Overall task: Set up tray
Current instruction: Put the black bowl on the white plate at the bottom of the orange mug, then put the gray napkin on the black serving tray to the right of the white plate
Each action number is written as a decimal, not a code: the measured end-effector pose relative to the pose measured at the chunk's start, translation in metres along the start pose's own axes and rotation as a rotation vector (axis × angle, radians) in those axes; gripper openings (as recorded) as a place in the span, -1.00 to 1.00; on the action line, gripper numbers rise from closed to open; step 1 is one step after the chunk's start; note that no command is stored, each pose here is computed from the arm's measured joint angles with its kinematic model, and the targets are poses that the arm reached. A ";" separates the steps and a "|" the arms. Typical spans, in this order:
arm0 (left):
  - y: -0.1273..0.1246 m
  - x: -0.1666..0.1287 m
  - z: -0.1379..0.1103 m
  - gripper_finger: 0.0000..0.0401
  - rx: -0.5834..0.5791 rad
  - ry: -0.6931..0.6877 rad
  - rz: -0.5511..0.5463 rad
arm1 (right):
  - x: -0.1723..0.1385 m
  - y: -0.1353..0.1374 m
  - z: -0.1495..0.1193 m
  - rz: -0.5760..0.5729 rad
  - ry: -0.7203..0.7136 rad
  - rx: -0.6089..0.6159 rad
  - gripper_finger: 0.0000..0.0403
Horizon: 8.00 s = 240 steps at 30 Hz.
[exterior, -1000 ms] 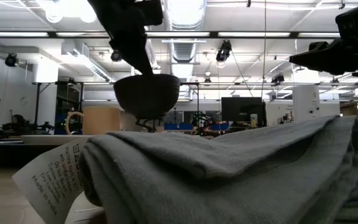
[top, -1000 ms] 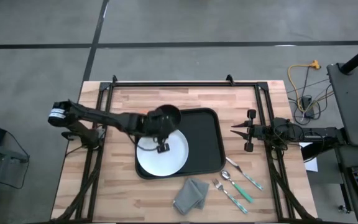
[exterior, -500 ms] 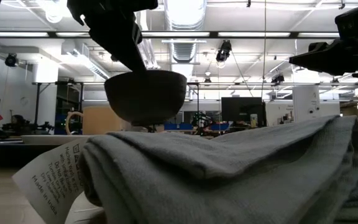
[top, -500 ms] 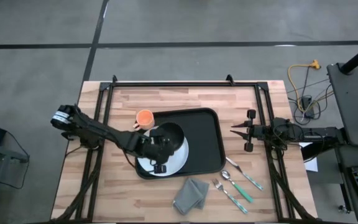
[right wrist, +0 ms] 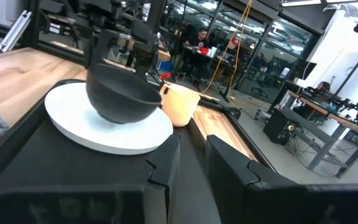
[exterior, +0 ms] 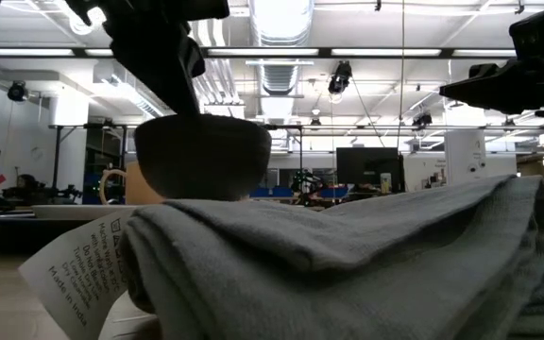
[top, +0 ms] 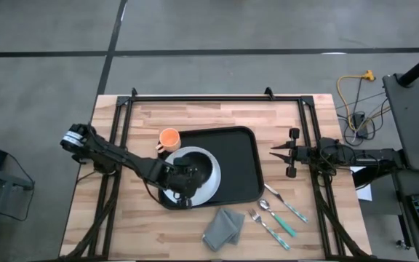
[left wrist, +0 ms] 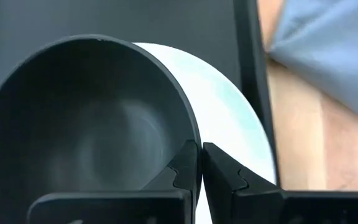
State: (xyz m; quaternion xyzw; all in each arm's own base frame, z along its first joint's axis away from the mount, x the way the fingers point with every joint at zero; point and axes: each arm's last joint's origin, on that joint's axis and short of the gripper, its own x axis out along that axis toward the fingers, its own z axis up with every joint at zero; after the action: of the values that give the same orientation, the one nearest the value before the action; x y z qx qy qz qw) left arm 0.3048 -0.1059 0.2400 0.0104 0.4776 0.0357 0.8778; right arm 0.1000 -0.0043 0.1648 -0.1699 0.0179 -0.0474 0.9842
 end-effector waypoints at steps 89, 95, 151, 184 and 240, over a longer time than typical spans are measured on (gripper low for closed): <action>-0.012 -0.014 0.006 -0.91 -0.035 0.054 -0.207 | 0.000 0.000 0.000 -0.001 0.000 -0.001 -0.66; -0.014 -0.013 0.003 -0.91 -0.066 0.060 -0.208 | 0.000 0.000 0.000 -0.001 0.000 0.000 -0.66; 0.012 -0.052 -0.194 -0.91 0.211 -0.873 -0.746 | 0.000 0.000 0.000 -0.001 0.000 0.000 -0.66; 0.033 -0.069 -0.207 -0.91 0.240 -1.071 -0.748 | 0.000 0.000 0.000 0.000 0.000 0.000 -0.66; 0.048 -0.066 -0.233 -0.91 0.300 -0.974 -0.828 | 0.000 0.000 0.000 -0.001 0.000 0.000 -0.66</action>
State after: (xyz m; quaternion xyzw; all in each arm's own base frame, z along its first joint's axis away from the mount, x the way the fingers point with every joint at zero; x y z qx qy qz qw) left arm 0.0713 -0.0661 0.1707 -0.0369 -0.0103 -0.3810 0.9238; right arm 0.1000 -0.0044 0.1650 -0.1698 0.0176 -0.0478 0.9842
